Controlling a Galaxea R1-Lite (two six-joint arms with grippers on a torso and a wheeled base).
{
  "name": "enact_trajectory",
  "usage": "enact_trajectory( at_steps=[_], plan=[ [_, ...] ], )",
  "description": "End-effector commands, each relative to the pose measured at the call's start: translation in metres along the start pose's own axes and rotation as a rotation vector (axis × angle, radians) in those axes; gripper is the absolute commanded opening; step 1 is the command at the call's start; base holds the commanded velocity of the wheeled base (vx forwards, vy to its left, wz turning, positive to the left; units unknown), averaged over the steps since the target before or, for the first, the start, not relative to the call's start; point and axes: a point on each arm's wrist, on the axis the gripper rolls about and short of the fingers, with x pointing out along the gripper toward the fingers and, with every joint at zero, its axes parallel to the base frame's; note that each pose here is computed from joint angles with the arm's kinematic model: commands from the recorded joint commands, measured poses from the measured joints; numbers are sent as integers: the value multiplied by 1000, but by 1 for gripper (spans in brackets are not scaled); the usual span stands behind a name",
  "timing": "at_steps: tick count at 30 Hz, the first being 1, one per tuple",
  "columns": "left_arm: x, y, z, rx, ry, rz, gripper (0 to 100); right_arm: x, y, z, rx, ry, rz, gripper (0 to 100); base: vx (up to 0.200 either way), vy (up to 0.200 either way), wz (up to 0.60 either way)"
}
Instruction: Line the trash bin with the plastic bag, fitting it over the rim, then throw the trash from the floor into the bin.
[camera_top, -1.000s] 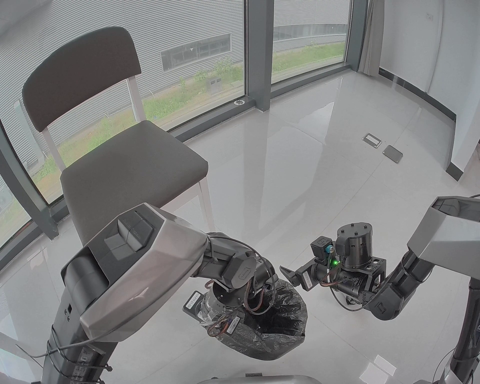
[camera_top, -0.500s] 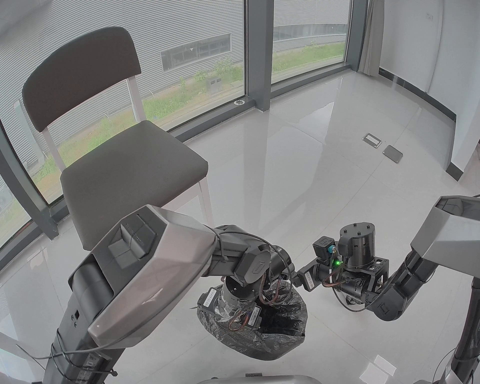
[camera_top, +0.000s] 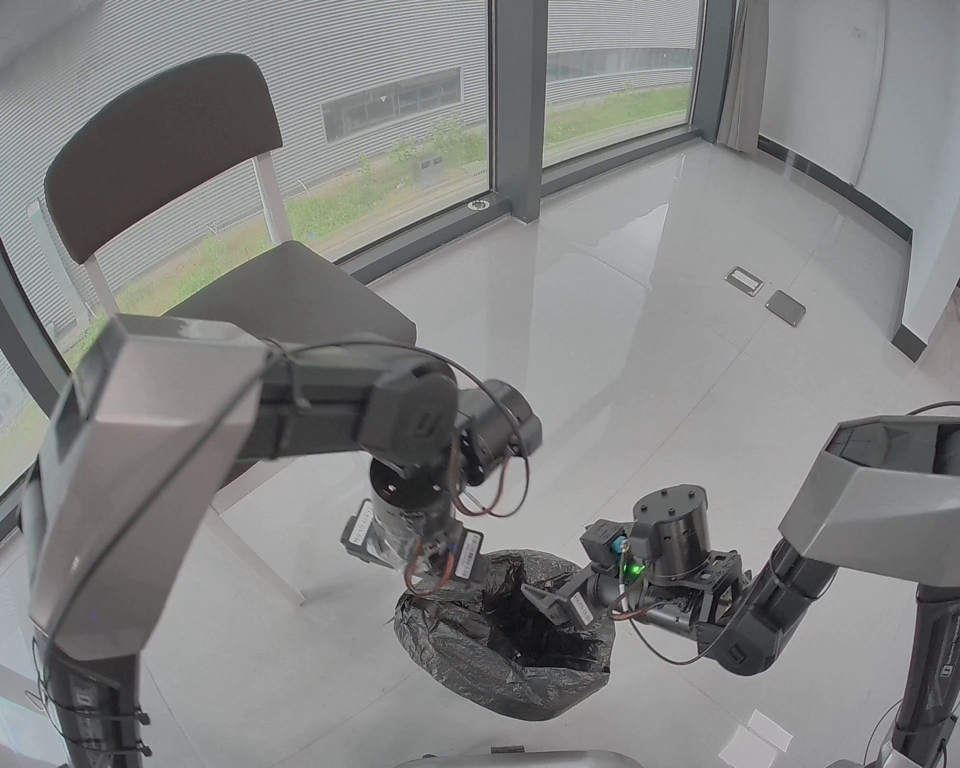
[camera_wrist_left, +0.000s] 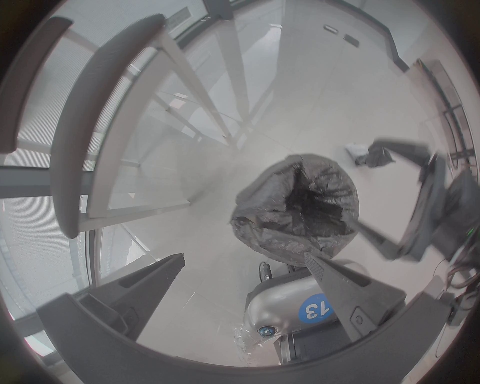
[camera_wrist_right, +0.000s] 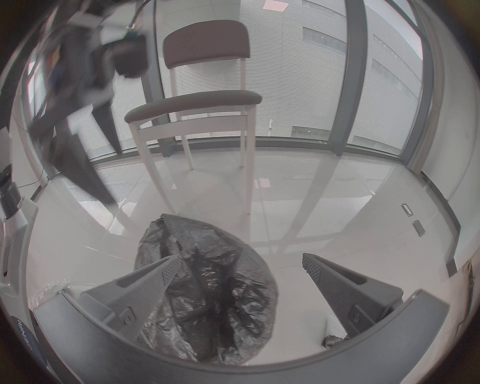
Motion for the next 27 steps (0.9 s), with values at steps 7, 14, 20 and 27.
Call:
enact_trajectory(
  at_steps=[7, 14, 20, 27],
  plan=[
    [-59, 60, -16, -112, -102, -4, 100, 33, 46, -26, -52, 63, 106, 100, 0, 0, 0],
    [-71, 71, -27, -126, -117, -1, 100, 44, 48, -48, -51, 121, 114, 100, 0, 0, 0],
    [-74, 80, -31, -146, -119, 6, 100, 46, 53, -52, -51, 129, 165, 100, 0, 0, 0],
    [-75, 88, -36, -160, -108, 23, 100, 47, 64, -43, -43, 97, 190, 100, 0, 0, 0]
  ],
)
